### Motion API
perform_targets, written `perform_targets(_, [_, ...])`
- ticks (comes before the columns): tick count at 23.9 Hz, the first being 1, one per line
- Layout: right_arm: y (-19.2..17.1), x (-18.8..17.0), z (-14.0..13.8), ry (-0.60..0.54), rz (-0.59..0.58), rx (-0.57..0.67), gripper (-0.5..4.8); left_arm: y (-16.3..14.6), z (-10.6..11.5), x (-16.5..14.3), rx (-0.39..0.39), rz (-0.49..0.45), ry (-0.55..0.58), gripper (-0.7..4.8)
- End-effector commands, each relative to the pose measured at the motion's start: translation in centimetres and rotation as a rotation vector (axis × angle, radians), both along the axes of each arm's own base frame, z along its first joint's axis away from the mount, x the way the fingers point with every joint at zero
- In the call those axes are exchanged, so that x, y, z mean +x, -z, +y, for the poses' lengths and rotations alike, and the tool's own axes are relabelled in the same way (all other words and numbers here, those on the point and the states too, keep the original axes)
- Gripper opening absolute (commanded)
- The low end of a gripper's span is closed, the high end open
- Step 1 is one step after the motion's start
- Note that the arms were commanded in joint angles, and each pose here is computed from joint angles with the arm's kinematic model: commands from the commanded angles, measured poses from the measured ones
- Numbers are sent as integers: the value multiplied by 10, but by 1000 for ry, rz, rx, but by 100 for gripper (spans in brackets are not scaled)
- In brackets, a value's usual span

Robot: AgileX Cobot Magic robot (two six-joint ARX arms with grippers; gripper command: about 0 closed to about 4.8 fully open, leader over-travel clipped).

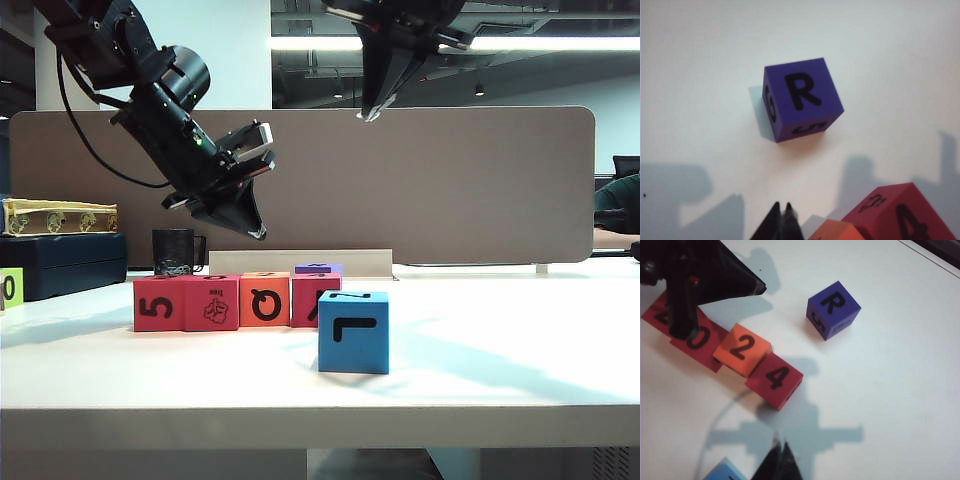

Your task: Select the appropriate blocks from the scattered letter blocks on the table and arrange them in a row to spell out "2024".

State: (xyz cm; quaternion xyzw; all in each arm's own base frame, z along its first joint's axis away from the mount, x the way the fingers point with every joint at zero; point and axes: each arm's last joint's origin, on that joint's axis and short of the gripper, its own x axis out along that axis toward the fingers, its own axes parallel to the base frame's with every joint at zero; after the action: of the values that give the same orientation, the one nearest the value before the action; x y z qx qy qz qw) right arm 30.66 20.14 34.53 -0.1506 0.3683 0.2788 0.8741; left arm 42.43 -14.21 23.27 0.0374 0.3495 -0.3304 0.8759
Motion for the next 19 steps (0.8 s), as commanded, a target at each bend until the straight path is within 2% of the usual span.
perform_targets(1, [-7,-7,0,-13,-4,3,-3,3,-1,2,-5,-1,11,-6])
perform_targets(10, [-19,-32,10,-79,-4,3,-4,21,-9,6,-16,39,59,-6])
perform_targets(19, [-20,-35,13,-88,-8,3,-3,37,-21,-2,59,102,108,-6])
